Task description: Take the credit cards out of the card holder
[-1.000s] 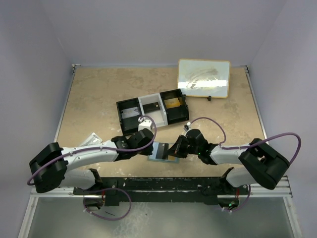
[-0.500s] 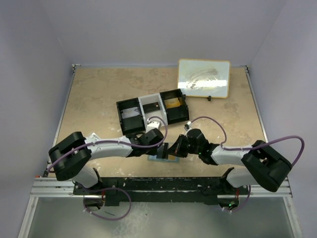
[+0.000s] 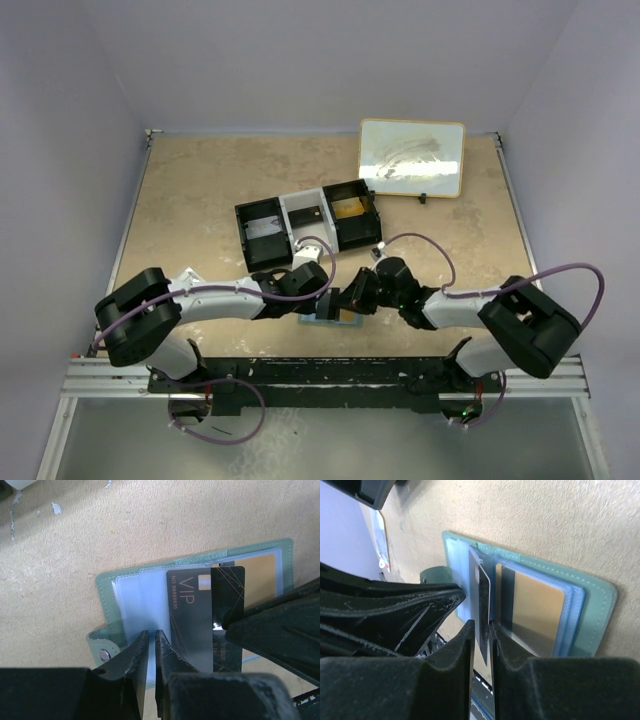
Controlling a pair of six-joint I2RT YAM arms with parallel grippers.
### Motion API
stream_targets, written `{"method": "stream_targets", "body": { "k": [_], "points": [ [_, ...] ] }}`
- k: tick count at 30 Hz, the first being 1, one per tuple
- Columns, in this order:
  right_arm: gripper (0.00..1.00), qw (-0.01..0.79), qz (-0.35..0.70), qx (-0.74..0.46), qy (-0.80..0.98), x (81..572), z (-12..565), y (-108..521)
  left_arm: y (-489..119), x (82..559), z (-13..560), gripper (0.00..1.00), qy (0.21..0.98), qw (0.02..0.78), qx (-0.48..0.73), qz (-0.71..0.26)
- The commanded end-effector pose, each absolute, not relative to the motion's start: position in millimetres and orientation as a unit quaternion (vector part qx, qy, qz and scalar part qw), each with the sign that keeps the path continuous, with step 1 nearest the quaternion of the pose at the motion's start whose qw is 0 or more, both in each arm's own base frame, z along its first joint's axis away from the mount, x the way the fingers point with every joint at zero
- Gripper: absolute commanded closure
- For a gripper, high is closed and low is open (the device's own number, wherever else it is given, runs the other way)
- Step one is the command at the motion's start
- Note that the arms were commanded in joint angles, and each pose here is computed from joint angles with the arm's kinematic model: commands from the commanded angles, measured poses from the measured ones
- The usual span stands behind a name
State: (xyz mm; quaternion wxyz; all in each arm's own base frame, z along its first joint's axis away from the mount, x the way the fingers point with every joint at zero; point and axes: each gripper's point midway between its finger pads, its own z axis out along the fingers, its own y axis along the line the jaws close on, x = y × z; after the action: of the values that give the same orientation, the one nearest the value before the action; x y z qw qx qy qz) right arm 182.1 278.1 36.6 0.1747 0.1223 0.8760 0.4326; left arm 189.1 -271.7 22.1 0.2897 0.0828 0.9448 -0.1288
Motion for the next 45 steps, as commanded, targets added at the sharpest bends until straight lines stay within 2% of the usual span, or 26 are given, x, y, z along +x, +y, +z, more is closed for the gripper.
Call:
{"method": "stream_targets", "body": {
  "k": [1, 7, 12, 25, 33, 40, 45],
  "points": [
    [0.8, 0.194, 0.452, 0.107, 0.864, 200.3, 50.5, 293.0, -255.8, 179.2, 10.5, 0.92, 0.952, 0.272, 0.092, -0.105],
    [0.93, 0.186, 0.461, 0.088, 0.863, 200.9, 49.8, 300.9, -254.6, 178.6, 11.3, 0.93, 0.952, 0.272, 0.092, -0.103],
    [0.98, 0.195, 0.449, 0.1, 0.866, 200.7, 48.2, 290.9, -247.6, 180.1, 11.4, 0.93, 0.953, 0.277, 0.088, -0.087],
    [0.98, 0.2, 0.438, 0.091, 0.872, 200.6, 48.0, 273.5, -239.9, 180.0, 10.3, 0.94, 0.953, 0.281, 0.083, -0.078],
    [0.98, 0.186, 0.444, 0.032, 0.876, 196.6, 48.8, 283.8, -245.2, 184.3, 30.9, 0.93, 0.946, 0.301, 0.073, -0.099],
    [0.99, 0.177, 0.464, 0.02, 0.868, 198.2, 45.8, 294.3, -268.0, 191.4, 70.3, 0.85, 0.927, 0.33, 0.053, -0.171],
    [0.99, 0.174, 0.47, 0.027, 0.865, 198.8, 44.1, 296.2, -285.2, 187.7, 67.9, 0.83, 0.926, 0.313, 0.065, -0.2]
  ]
}}
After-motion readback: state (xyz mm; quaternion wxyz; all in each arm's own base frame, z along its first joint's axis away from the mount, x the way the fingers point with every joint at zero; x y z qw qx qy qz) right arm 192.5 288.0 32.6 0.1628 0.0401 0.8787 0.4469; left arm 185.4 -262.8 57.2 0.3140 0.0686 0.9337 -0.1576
